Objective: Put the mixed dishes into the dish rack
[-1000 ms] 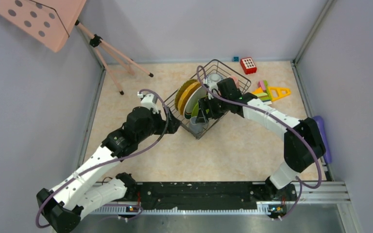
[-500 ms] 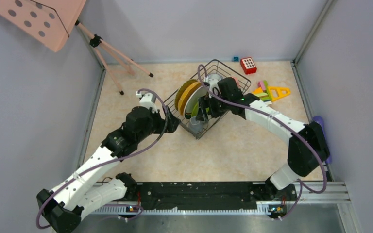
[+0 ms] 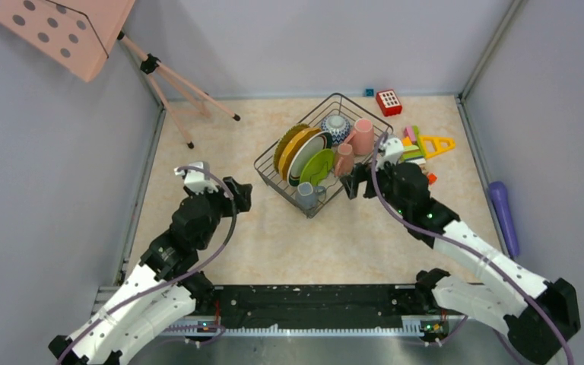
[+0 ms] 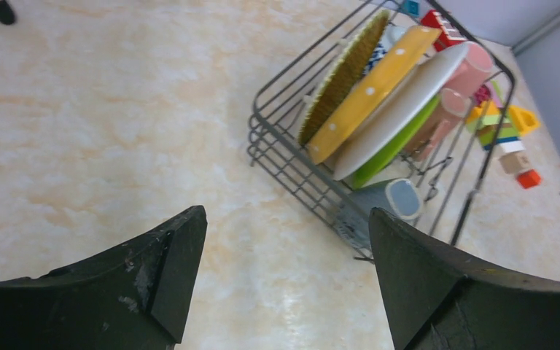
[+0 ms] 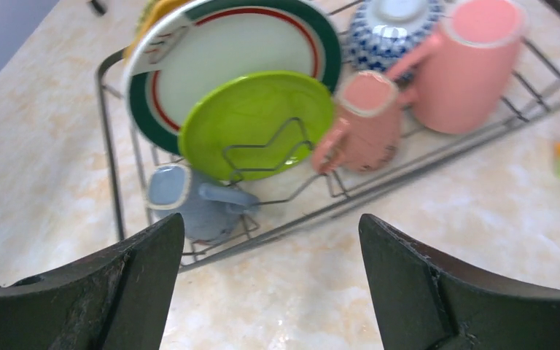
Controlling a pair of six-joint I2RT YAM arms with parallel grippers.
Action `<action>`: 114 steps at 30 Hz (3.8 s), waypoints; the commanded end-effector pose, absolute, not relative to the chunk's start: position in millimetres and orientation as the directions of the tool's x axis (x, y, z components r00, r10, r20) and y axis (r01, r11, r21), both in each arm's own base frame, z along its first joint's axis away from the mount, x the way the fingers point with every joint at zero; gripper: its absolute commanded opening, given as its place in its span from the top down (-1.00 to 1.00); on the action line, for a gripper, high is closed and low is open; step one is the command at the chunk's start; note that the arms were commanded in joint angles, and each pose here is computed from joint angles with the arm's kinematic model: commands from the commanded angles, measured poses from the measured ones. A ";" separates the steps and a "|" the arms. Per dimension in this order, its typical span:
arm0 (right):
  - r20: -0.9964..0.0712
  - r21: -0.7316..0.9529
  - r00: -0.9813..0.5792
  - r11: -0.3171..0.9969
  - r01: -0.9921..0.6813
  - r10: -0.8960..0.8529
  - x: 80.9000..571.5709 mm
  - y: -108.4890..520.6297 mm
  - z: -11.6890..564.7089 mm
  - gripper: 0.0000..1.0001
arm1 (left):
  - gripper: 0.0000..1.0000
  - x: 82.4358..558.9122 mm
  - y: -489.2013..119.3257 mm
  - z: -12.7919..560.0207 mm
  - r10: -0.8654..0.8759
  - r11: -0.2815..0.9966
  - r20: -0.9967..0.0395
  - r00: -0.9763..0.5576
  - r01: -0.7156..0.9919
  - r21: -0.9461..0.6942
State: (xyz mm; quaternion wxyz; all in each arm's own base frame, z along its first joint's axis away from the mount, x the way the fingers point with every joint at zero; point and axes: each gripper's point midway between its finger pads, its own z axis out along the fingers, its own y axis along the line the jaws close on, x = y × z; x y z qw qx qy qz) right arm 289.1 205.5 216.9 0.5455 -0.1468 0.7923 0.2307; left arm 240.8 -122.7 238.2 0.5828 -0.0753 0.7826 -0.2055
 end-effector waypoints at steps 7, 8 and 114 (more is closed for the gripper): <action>-0.959 0.202 -0.188 0.977 0.067 0.211 294.9 72.1 188.5 -0.83 | -0.80 250.8 -61.7 211.4 -0.288 0.956 -0.953 -0.097 -0.093 -0.279; -0.962 0.196 -0.176 0.976 0.094 0.210 293.8 64.4 185.0 -0.84 | -0.81 251.6 -53.3 206.8 -0.283 0.953 -0.956 -0.082 -0.140 -0.270; -1.000 0.000 -0.013 0.978 0.211 0.003 355.5 -15.8 109.1 -0.98 | -0.97 393.7 24.7 112.1 0.004 0.989 -0.991 -0.134 -0.149 0.024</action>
